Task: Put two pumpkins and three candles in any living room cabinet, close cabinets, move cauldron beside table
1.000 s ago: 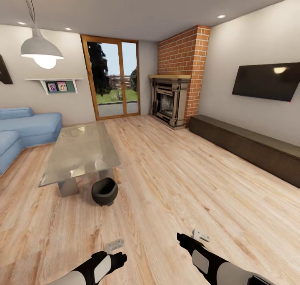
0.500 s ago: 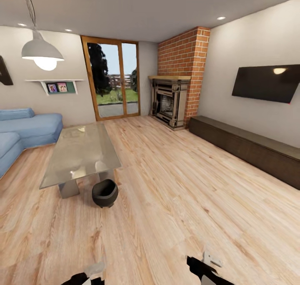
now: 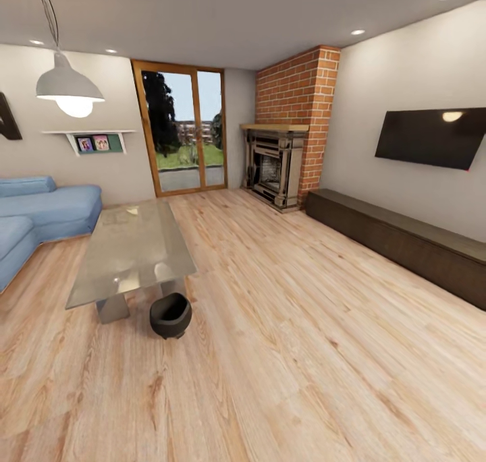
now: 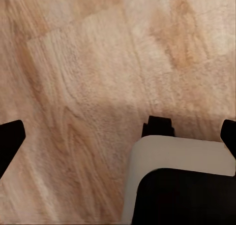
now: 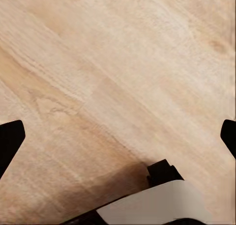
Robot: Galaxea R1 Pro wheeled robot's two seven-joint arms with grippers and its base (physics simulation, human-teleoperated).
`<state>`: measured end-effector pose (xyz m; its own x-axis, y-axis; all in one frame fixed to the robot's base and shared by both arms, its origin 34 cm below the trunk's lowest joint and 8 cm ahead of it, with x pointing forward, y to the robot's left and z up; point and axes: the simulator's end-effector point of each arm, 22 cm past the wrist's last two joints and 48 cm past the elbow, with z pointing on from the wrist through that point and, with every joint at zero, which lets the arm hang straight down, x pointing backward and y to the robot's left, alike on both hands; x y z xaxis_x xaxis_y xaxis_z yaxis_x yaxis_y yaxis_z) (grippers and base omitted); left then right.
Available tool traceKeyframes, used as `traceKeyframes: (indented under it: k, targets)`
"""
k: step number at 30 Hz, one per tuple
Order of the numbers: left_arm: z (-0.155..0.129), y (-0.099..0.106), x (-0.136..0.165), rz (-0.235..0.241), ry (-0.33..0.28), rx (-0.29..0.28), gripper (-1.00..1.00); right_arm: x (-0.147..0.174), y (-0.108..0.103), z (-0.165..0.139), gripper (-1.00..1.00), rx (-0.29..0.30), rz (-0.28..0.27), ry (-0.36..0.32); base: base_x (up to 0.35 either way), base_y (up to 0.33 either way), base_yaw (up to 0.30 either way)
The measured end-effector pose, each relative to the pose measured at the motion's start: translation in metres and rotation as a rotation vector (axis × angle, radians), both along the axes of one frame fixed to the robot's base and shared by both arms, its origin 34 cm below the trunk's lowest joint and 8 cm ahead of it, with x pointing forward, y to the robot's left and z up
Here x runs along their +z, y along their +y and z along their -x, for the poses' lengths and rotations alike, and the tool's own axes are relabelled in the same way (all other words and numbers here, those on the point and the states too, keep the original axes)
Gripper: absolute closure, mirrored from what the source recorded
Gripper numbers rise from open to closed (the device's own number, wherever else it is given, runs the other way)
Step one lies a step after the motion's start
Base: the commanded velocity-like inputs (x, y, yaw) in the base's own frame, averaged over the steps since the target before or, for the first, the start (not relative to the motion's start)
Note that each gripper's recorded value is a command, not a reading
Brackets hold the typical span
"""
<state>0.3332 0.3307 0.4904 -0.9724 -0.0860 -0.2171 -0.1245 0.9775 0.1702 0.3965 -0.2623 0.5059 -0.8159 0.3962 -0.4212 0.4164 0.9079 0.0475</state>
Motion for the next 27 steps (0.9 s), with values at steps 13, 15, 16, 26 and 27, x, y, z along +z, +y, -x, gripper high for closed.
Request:
traceKeyframes:
  k: [13, 15, 16, 26, 27]
  targets:
    - [0.068, 0.009, 0.010, -0.021, 0.067, -0.027, -1.00, 0.003, -0.022, 0.092, -1.00, -0.037, 0.081, 0.117, 0.000, 0.000, 0.000]
    - [0.079, 0.010, 0.011, -0.023, 0.077, -0.030, -1.00, 0.004, -0.027, 0.101, -1.00, -0.048, 0.105, 0.118, 0.000, 0.000, 0.000]
    - [0.081, 0.010, 0.011, -0.023, 0.078, -0.030, -1.00, 0.004, -0.028, 0.102, -1.00, -0.051, 0.108, 0.118, 0.000, 0.000, 0.000]
    - [0.083, 0.020, 0.012, -0.044, 0.077, -0.024, -1.00, 0.004, -0.021, 0.102, -1.00, -0.045, 0.099, 0.116, 0.000, 0.000, 0.000]
    - [0.083, 0.019, 0.012, -0.041, 0.076, -0.022, -1.00, 0.004, -0.020, 0.102, -1.00, -0.043, 0.099, 0.114, 0.000, 0.000, 0.000]
